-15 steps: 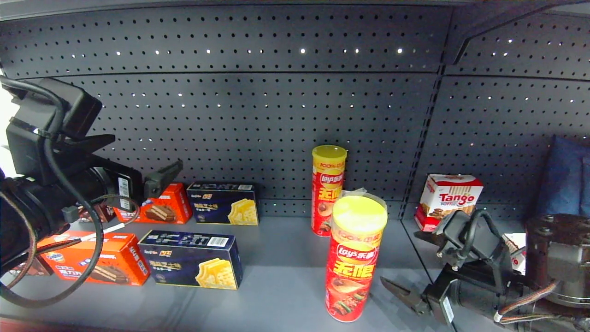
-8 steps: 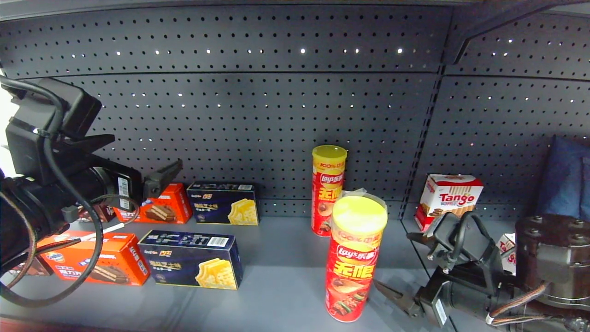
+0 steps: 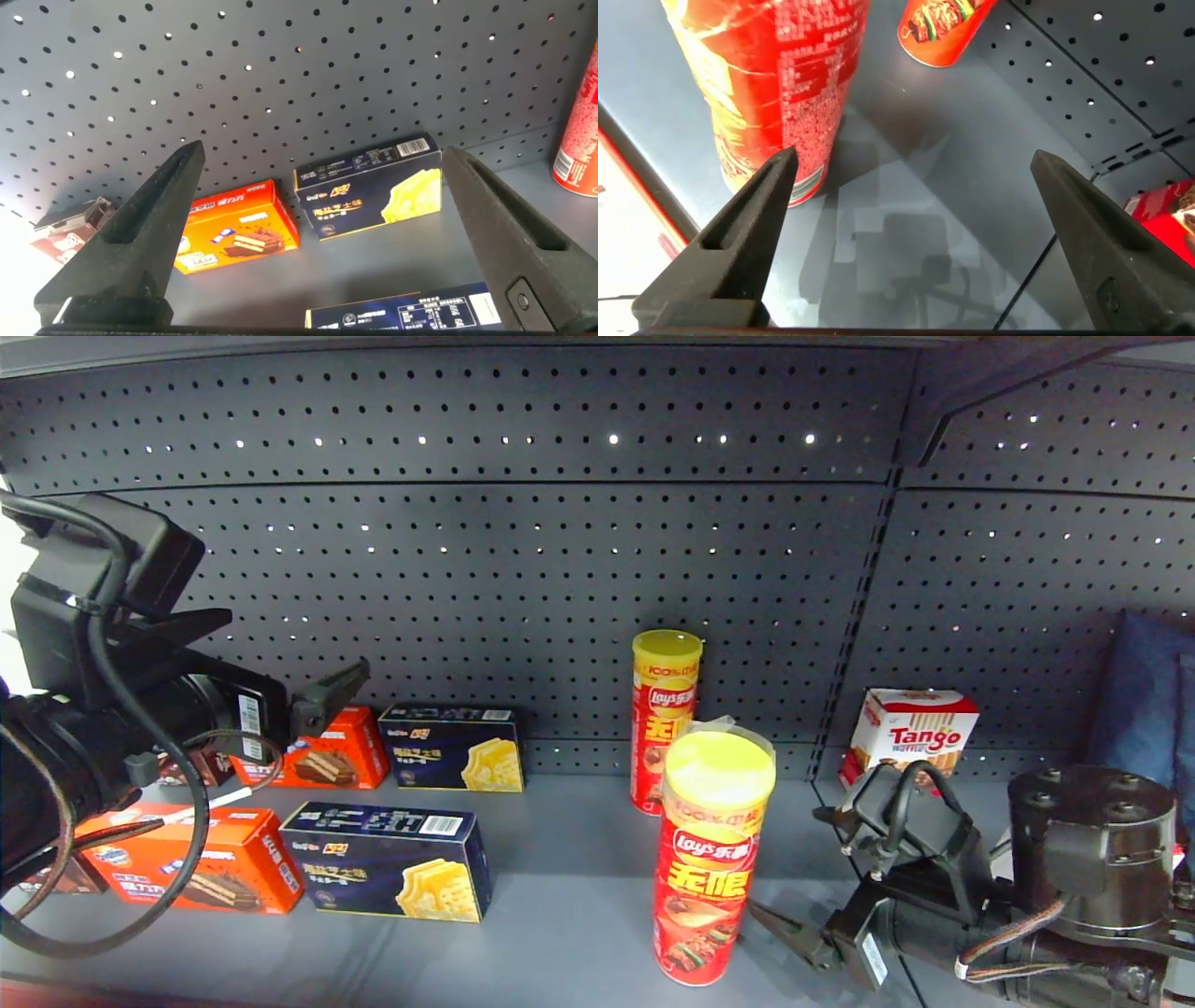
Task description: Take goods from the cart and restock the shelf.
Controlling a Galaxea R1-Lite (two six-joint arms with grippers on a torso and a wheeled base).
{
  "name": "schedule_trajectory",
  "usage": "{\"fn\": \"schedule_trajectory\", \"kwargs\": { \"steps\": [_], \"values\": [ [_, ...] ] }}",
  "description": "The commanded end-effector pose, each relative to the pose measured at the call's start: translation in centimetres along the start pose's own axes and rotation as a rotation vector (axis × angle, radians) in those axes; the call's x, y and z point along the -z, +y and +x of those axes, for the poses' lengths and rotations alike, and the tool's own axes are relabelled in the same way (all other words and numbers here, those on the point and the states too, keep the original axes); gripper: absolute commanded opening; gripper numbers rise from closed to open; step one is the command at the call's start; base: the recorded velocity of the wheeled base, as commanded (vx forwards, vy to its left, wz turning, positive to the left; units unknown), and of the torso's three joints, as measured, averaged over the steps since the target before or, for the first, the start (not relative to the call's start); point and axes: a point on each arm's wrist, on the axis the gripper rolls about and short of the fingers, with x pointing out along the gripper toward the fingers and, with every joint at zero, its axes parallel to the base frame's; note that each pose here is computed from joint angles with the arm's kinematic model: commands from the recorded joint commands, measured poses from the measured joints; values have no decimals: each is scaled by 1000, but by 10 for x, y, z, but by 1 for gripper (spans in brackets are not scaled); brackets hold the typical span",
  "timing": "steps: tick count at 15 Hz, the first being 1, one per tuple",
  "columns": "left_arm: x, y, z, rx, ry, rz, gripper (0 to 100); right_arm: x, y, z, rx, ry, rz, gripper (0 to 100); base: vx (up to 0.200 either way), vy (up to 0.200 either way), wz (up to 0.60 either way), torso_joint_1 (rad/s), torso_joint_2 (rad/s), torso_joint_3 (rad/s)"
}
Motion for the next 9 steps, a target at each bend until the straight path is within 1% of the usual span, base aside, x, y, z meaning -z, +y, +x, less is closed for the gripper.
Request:
{"fn": "schedule_trajectory", "kwargs": {
  "steps": [1,5,9],
  "values": [
    [0,0,1,0,2,1,100,0,0,5,-2,10,0,100,0,0,0,0,0,0],
    [0,0,0,0,2,-1,100,-4,0,14,0,6,-1,100,0,0,0,0,0,0],
    [6,-2,-1,5,21,1,100,-2,0,13,0,10,-1,100,0,0,0,0,0,0]
  ]
}}
